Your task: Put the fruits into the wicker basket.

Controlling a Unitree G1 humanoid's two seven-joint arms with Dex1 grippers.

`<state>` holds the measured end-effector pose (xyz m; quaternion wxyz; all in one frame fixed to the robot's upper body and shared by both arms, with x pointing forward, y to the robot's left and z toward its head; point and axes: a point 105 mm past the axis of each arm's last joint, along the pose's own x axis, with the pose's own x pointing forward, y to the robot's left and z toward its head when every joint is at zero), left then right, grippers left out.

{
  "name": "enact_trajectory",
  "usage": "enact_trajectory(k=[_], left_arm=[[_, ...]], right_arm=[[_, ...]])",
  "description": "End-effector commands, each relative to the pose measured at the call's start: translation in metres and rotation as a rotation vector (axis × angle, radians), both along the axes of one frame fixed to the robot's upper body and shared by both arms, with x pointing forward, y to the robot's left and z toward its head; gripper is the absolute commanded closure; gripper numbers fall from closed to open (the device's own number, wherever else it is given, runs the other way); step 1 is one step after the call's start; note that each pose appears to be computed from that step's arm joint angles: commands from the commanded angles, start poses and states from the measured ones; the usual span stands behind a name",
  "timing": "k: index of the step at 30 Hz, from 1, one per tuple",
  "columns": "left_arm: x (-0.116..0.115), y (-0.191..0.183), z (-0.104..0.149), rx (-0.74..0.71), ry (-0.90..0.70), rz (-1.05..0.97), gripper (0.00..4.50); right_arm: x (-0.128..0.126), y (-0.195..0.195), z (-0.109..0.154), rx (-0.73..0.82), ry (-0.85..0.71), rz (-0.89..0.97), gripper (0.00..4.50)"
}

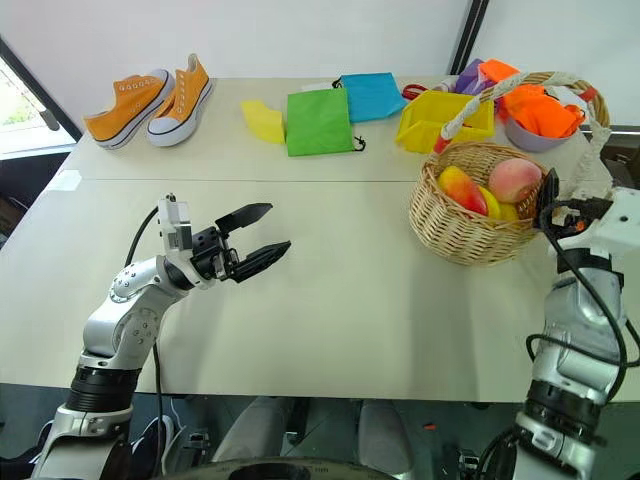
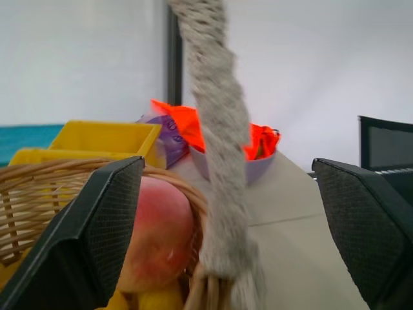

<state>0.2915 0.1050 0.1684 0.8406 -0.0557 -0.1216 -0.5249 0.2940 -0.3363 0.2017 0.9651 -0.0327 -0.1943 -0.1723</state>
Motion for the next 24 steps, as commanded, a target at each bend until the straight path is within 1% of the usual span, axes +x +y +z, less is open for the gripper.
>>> enact_trajectory(k=[1, 5, 7, 8, 11, 13, 14, 15, 17, 19, 22, 24], left_arm=[[0.003, 0.013, 0.007, -0.001, -0.042, 0.059, 0.00], [0.007, 0.023, 0.007, 0.000, -0.041, 0.103, 0.00], [0.008, 0.031, 0.007, 0.006, -0.047, 0.141, 0.00], [0.008, 0.036, 0.006, 0.005, -0.047, 0.162, 0.00], [0.009, 0.046, 0.004, 0.017, -0.047, 0.223, 0.00], [0.009, 0.054, 0.002, 0.025, -0.034, 0.257, 0.00], [0.009, 0.059, 0.001, 0.040, -0.031, 0.286, 0.00], [0.009, 0.067, -0.001, 0.052, -0.033, 0.327, 0.00], [0.012, 0.084, -0.003, 0.075, -0.031, 0.422, 0.00], [0.015, 0.095, -0.008, 0.101, -0.020, 0.495, 0.00], [0.016, 0.115, -0.011, 0.105, -0.017, 0.606, 0.00], [0.017, 0.143, -0.014, 0.121, -0.008, 0.747, 0.00]], right_arm=[[-0.023, 0.035, 0.025, -0.084, -0.129, 0.034, 0.08], [-0.034, 0.064, 0.026, -0.117, -0.145, 0.095, 0.08], [-0.039, 0.094, 0.022, -0.157, -0.126, 0.213, 0.08], [-0.041, 0.107, 0.016, -0.153, -0.109, 0.280, 0.08], [-0.046, 0.132, 0.006, -0.212, -0.072, 0.398, 0.08], [-0.045, 0.149, 0.000, -0.213, -0.047, 0.498, 0.08], [-0.039, 0.160, -0.004, -0.202, -0.019, 0.565, 0.08], [-0.032, 0.179, -0.009, -0.217, 0.024, 0.685, 0.08], [-0.021, 0.203, -0.017, -0.235, 0.099, 0.871, 0.08], [-0.015, 0.211, -0.021, -0.231, 0.153, 0.963, 0.08], [-0.008, 0.223, -0.034, -0.325, 0.248, 1.133, 0.08], [-0.004, 0.230, -0.040, -0.363, 0.296, 1.238, 0.08]])
